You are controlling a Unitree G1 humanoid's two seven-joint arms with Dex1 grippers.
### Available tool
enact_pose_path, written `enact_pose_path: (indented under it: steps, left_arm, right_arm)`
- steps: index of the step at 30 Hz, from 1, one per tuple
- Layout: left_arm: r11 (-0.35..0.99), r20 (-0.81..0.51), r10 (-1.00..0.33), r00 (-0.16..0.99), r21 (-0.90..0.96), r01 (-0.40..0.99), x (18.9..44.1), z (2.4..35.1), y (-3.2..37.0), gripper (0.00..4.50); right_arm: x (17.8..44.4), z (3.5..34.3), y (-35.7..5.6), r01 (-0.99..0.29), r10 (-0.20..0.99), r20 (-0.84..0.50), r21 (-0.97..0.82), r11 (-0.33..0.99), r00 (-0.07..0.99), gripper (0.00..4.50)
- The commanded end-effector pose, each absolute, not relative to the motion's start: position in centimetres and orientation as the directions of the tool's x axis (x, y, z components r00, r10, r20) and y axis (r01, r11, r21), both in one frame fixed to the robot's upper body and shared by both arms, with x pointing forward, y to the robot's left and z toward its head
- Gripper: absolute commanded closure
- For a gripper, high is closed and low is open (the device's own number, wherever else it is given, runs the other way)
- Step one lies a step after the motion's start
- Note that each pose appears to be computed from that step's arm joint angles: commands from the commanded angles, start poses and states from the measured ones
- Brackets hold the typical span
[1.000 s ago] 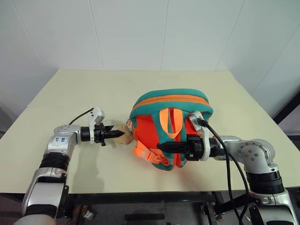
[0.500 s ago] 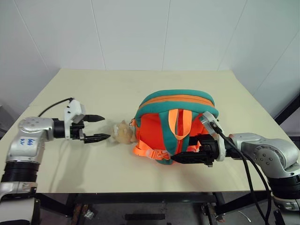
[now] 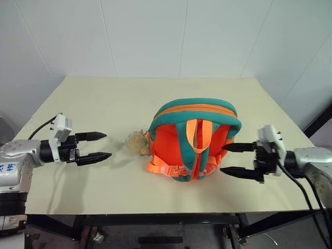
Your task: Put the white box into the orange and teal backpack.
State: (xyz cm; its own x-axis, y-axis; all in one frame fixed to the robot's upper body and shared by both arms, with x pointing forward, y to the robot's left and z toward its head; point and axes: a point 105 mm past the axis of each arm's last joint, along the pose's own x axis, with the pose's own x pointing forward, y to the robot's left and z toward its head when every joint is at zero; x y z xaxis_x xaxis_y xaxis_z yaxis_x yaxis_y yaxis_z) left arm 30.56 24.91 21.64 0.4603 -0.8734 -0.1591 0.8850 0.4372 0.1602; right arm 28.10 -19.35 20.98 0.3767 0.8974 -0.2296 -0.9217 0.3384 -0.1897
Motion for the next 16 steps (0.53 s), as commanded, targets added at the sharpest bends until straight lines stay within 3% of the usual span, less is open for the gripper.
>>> enact_pose_path:
  steps: [1, 6, 16]
  left_arm:
    - [0.433, -0.128, -0.874, 0.468, 0.232, 0.871, 29.6, 23.0, 25.6, 0.0]
    - [0.414, -0.099, -0.881, 0.462, 0.308, 0.857, 28.8, 22.7, 25.8, 0.0]
    - [0.389, -0.096, -0.892, 0.442, 0.334, 0.858, 27.4, 24.7, 25.9, 0.0]
  right_arm:
    - [27.0, 22.4, -20.7, -0.9, 0.89, -0.219, -0.279, 0.334, 0.399, 0.02]
    - [26.6, 23.9, -22.7, -0.865, 0.862, -0.198, -0.306, 0.398, 0.467, 0.02]
    - [26.4, 25.7, -24.1, -0.855, 0.863, -0.182, -0.335, 0.396, 0.471, 0.02]
